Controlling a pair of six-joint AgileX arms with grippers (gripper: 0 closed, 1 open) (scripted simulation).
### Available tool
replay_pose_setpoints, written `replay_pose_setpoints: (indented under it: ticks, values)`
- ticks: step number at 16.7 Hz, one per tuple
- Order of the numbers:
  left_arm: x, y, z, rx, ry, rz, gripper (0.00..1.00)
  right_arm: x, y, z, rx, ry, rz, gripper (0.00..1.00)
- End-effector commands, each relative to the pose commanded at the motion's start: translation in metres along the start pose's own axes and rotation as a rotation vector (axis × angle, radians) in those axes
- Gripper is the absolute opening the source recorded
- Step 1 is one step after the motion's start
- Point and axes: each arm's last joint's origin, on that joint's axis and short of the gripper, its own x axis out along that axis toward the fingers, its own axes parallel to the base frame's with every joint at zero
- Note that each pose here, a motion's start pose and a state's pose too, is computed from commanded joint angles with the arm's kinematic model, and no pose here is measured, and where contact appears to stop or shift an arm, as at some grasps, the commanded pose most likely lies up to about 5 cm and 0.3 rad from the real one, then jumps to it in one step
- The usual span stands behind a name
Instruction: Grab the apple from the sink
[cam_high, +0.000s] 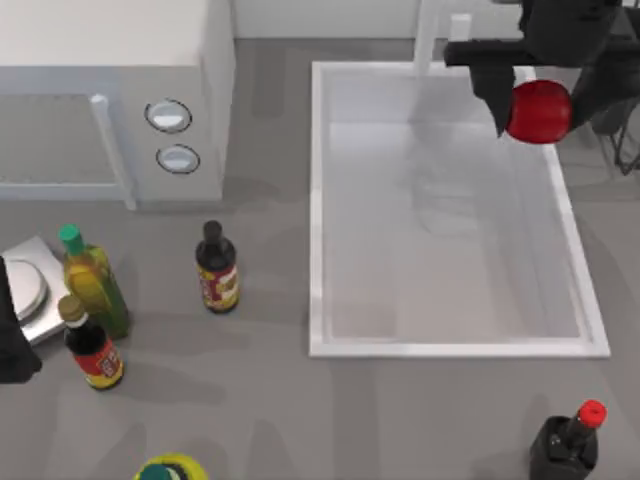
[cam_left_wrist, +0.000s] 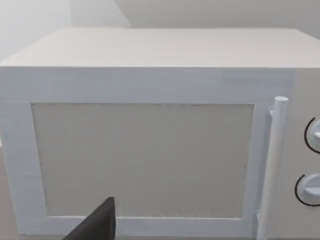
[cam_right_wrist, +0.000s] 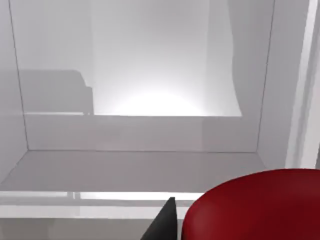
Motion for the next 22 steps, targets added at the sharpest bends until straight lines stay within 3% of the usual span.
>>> replay_pose_setpoints:
  ticks: [5, 9, 16, 22]
  values:
    - [0.000, 0.000, 0.000, 0.000, 0.000, 0.000, 1.00, 0.015, -0.104, -0.013, 0.005, 0.056, -0.007, 0.00]
    - [0.000, 0.000, 0.000, 0.000, 0.000, 0.000, 1.00, 0.017, -0.156, -0.031, 0.007, 0.049, 0.000, 0.00]
    - [0.000, 0.000, 0.000, 0.000, 0.000, 0.000, 1.00, 0.022, -0.160, -0.032, 0.006, 0.052, 0.000, 0.00]
    - [0.000, 0.000, 0.000, 0.000, 0.000, 0.000, 1.00, 0.087, -0.161, -0.031, 0.007, 0.036, 0.000, 0.00]
